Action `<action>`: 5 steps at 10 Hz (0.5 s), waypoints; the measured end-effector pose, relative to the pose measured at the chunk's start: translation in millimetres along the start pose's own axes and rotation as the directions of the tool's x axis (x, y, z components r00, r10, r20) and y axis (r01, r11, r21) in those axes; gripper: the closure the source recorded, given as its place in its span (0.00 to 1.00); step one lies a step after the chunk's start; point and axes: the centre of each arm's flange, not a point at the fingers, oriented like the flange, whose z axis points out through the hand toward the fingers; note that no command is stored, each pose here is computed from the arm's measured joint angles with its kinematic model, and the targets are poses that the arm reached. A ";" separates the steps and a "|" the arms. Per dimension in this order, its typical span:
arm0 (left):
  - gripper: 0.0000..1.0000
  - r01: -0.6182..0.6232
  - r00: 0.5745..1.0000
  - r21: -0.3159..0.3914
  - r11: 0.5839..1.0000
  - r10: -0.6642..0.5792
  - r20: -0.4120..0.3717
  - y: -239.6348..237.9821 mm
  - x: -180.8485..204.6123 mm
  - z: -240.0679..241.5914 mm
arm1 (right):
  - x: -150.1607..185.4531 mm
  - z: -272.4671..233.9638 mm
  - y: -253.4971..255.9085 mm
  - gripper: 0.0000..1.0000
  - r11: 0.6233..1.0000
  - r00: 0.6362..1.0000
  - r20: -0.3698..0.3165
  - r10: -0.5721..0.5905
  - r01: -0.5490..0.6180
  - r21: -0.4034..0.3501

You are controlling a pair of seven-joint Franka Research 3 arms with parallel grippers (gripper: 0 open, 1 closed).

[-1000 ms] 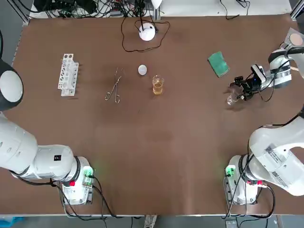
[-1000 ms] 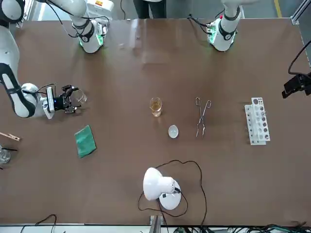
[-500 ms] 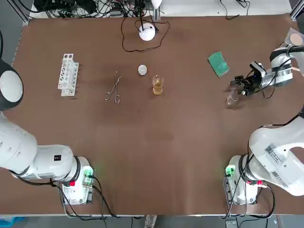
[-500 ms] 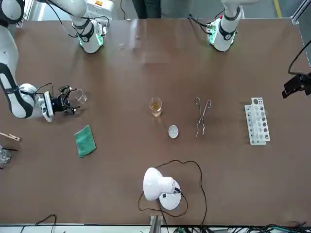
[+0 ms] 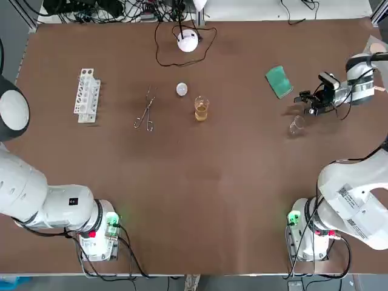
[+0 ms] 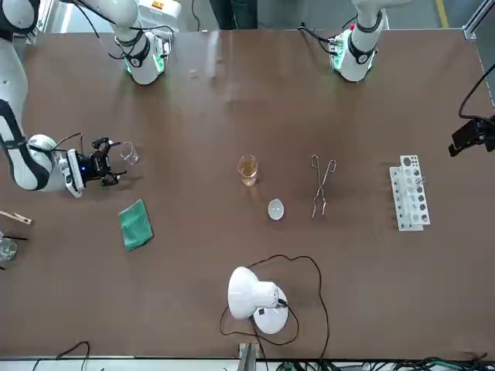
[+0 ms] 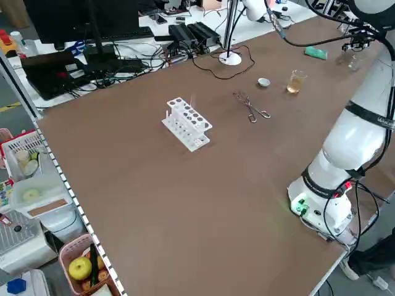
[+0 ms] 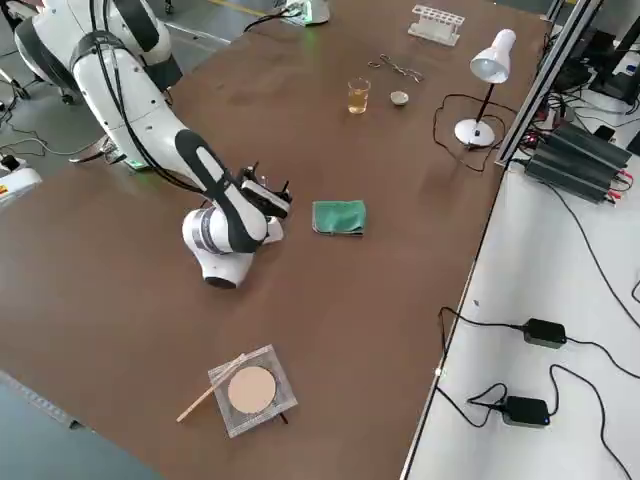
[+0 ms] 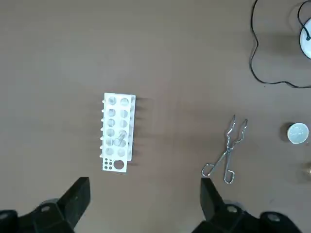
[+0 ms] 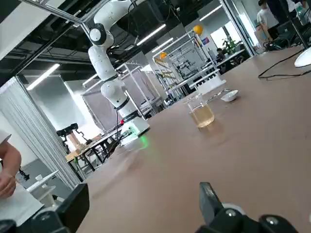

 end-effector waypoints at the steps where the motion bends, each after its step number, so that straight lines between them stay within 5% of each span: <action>1: 0.00 0.000 1.000 0.000 1.000 0.000 0.000 0.0 0.0 0.0 | 24.4 -3.6 -1.7 0.00 1.000 1.000 0.018 0.011 -0.011 -0.016; 5: 0.00 0.005 1.000 0.000 1.000 -0.005 0.000 -2.8 0.1 0.0 | 135.8 6.5 -15.9 0.00 0.988 0.980 0.140 0.138 -0.126 -0.095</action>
